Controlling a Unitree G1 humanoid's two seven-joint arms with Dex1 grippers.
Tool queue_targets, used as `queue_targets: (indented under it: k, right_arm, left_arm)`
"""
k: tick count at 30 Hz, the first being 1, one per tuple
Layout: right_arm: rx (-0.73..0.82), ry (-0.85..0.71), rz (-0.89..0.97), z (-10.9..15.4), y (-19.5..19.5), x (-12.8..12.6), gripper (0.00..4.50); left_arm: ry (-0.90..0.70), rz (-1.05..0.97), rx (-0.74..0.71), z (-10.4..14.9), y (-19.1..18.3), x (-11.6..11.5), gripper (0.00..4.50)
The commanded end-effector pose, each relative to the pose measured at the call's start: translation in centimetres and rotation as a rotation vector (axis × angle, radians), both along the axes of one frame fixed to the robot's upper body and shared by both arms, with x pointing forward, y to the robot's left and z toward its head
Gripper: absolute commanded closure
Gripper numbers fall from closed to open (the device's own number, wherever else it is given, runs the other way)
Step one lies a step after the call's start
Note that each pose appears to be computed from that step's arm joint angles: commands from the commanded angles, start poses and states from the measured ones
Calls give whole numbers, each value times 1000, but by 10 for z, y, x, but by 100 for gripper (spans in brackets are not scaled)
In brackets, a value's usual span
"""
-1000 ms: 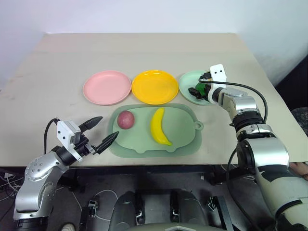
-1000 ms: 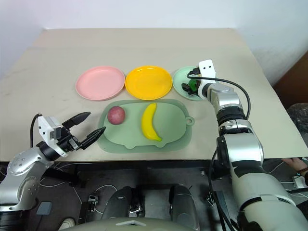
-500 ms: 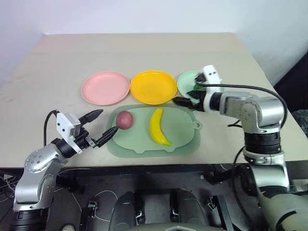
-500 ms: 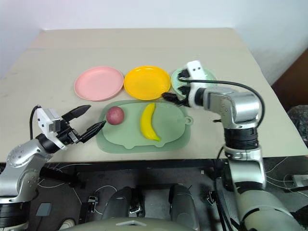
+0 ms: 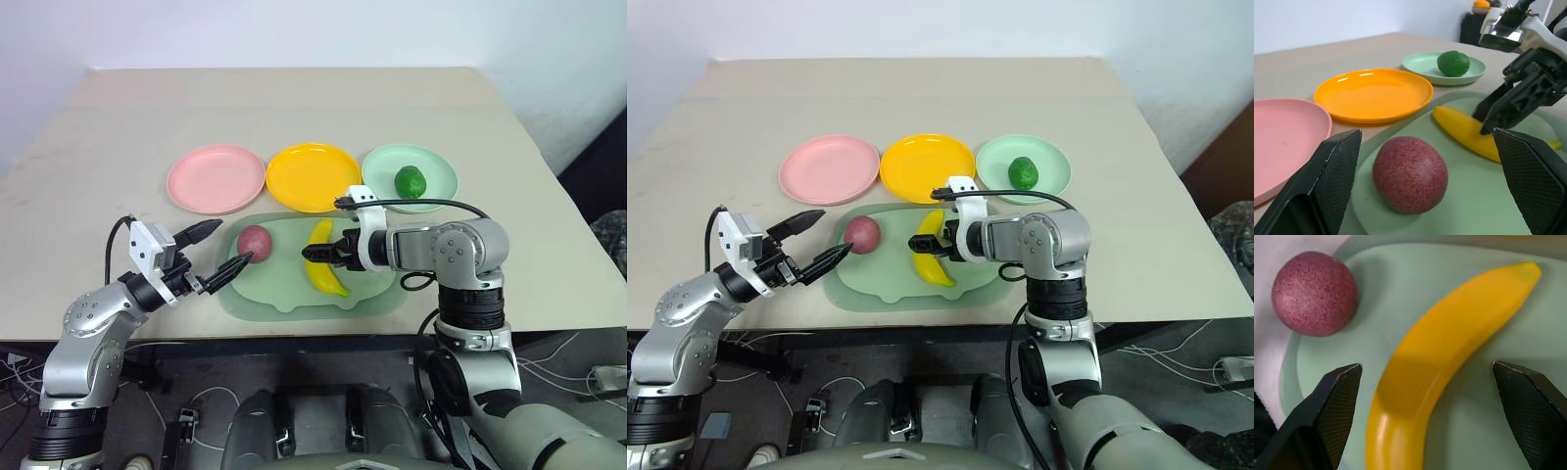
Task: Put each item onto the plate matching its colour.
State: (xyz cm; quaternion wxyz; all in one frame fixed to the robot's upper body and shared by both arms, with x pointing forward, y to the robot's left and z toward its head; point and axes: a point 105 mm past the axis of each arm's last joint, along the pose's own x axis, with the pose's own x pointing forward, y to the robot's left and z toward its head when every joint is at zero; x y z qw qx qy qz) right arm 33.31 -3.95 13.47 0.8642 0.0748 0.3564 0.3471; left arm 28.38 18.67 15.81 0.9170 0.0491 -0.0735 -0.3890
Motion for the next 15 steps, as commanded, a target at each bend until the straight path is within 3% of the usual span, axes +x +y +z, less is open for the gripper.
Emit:
queue_targets:
  k: [1, 9, 12, 15]
  right_arm:
    - [-39, 3, 25, -4, 9, -5, 1]
    - [-154, -34, 138, -15, 32, -24, 1]
    - [-174, -28, 137, -18, 29, -23, 57]
    - [-186, -30, 143, -19, 28, -24, 159]
  left_arm:
    - [-20, -5, 6, 5, 1, -3, 0]
    - [-18, -3, 8, 5, -1, -4, 0]
    - [-18, -1, 9, 6, 0, -3, 0]
    - [-18, 0, 10, 6, 1, -2, 0]
